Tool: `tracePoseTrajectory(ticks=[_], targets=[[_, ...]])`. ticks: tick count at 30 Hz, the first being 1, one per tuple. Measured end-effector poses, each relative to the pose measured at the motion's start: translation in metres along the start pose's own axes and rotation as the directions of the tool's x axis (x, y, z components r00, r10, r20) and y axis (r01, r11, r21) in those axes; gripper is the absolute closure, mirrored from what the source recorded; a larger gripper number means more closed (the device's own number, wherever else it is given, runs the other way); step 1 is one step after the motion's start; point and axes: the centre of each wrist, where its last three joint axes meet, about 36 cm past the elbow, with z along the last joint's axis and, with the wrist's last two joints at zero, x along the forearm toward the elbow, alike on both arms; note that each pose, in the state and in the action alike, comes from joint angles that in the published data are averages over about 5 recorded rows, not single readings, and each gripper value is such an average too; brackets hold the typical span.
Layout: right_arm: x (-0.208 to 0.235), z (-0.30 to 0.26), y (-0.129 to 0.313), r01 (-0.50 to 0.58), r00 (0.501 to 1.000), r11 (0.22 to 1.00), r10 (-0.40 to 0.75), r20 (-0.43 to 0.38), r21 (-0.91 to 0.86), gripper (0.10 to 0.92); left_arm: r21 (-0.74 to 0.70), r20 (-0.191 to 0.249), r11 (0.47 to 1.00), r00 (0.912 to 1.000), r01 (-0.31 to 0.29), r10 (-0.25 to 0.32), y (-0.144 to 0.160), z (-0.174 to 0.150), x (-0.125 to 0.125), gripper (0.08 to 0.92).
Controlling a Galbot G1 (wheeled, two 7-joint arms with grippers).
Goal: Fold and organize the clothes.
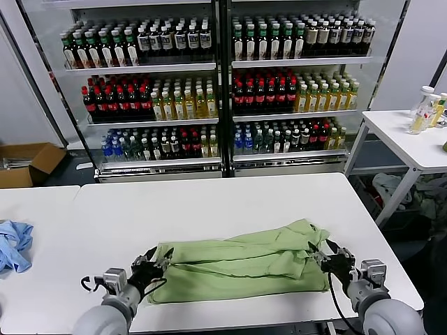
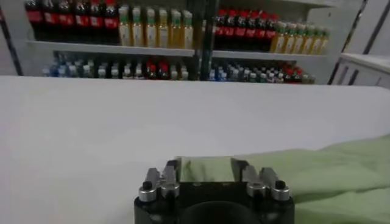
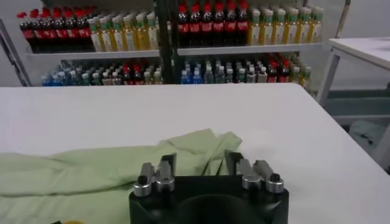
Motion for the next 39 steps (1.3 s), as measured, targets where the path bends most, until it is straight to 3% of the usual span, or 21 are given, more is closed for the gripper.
tracePoseTrajectory(ticks=[3,7,18,30,39], targets=[[0.002,0.002,0.002,0.002,1.000,1.000,-0.002,0.005,0.010,0.244,-0.020,0.010,0.999,0.9994,0.033,-0.032,-0.008,0.007,0.001,0.313],[0.005,0.003,0.005,0.003,1.000,1.000,-0.003,0.012,0.023,0.204,-0.039,0.023,0.997,0.9974,0.070,-0.069,-0.018,0.015,-0.002,0.252],[0.007,0.000,0.004,-0.010,1.000,0.999,0.009,0.026,0.040,0.200,-0.036,-0.016,0.995,0.9955,0.093,-0.093,-0.030,0.034,-0.005,0.549],[0.008,-0.003,0.001,-0.017,0.999,0.999,0.016,0.043,0.037,0.200,0.072,-0.068,0.996,0.9963,0.057,-0.052,-0.015,0.031,0.001,0.880],[0.006,-0.009,0.000,-0.010,0.998,0.999,0.007,0.065,0.037,0.200,0.132,-0.078,0.984,0.9906,0.122,-0.112,0.043,0.016,0.009,0.907]])
